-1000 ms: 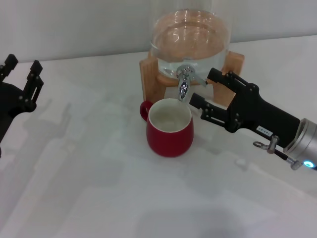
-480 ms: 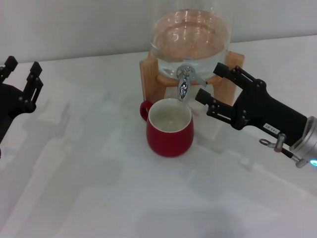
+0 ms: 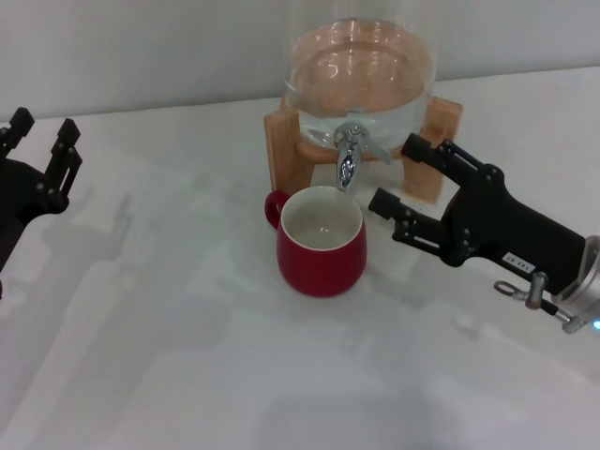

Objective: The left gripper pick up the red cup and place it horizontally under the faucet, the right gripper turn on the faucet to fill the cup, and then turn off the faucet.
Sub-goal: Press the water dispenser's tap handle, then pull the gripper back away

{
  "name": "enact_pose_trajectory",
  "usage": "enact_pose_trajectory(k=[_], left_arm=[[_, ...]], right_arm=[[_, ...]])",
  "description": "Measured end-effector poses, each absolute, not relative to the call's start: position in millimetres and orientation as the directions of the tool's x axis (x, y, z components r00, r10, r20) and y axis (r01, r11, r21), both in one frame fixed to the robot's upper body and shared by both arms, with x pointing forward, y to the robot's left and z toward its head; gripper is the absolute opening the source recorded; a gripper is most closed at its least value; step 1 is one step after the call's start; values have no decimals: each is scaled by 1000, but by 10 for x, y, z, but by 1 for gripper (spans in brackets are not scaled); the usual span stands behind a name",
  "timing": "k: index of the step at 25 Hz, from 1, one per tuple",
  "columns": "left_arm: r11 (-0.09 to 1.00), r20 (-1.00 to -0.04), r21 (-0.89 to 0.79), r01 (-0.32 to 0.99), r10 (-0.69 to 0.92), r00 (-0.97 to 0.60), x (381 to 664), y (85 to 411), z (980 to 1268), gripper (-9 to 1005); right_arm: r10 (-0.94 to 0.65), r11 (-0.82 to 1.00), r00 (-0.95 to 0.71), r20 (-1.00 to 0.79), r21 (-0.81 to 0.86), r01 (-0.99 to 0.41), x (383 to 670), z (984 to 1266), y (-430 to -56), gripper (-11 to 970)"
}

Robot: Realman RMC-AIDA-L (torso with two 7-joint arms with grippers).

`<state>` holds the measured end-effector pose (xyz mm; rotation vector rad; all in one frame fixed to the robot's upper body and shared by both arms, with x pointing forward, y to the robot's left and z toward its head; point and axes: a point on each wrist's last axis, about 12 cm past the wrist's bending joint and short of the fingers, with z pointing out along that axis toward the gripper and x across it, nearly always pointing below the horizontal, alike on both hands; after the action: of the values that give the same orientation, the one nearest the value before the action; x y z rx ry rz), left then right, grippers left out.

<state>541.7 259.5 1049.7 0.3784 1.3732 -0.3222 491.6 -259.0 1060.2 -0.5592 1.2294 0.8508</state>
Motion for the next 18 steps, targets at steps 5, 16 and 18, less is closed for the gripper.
enact_pose_trajectory(k=[5,16,18], left_arm=[[896,-985,74,438,-2,170,5419,2589,10499,515],[895,-985,74,441,-2,170,5418,2583,10497,515],[894,-985,74,441,-3,170,5417,2580,10497,515]], right_arm=[[248,553,89,-965,66,-830,4917,10600,-2539,842],[235,506,49,-971,79,-859,4938,10592,-2465,842],[225,503,37,-974,83,-860,4957,10582,-2451,842]])
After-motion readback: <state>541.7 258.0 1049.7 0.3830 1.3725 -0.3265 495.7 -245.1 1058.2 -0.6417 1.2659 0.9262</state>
